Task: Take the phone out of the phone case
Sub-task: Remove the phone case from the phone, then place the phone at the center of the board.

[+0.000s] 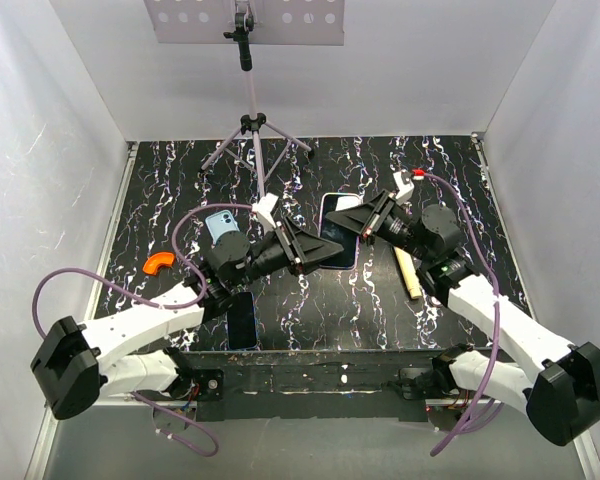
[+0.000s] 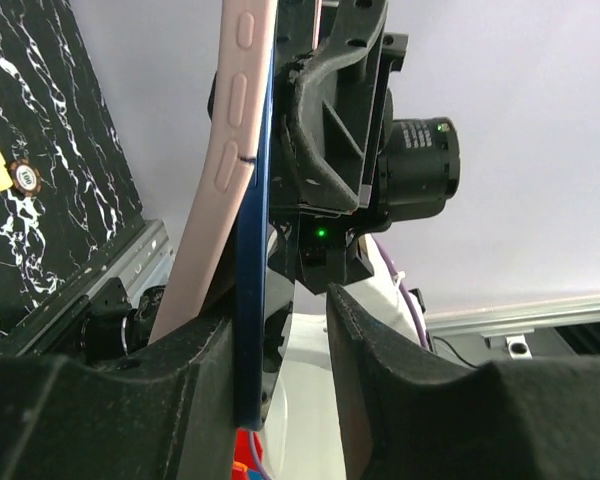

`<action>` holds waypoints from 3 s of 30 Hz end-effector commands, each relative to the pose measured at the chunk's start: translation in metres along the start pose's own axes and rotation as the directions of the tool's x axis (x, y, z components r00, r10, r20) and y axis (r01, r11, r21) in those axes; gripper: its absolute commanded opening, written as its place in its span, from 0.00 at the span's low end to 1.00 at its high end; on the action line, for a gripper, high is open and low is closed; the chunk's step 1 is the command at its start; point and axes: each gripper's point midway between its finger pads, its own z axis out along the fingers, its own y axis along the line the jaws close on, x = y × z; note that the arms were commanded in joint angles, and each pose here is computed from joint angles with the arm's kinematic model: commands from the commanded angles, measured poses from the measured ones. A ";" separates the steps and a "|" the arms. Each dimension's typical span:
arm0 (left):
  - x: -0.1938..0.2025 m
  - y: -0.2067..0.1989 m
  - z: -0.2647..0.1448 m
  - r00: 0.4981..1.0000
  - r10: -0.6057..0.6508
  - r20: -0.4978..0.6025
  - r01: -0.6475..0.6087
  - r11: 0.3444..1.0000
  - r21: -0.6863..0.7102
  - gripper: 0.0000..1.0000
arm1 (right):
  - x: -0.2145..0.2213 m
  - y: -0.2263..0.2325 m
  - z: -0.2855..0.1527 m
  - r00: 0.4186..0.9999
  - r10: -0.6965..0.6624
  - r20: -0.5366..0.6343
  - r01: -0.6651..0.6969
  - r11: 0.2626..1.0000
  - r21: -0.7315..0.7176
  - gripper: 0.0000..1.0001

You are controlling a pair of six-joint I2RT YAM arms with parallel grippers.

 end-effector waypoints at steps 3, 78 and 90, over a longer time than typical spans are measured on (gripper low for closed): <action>-0.029 -0.053 0.015 1.000 0.016 0.000 -0.015 0.986 0.167 0.22 | 0.061 0.038 -0.015 0.928 -0.103 -0.359 0.051 0.987 -0.151 0.01; -0.034 -0.069 -0.049 0.997 -0.030 -0.076 0.044 0.981 0.189 0.00 | 0.017 0.017 0.021 0.976 -0.168 -0.141 0.154 0.983 -0.102 0.01; 0.012 -0.005 -0.055 0.985 -0.099 -0.142 0.105 0.994 0.040 0.00 | -0.101 -0.129 -0.056 0.965 -0.236 0.114 0.127 0.802 0.584 0.01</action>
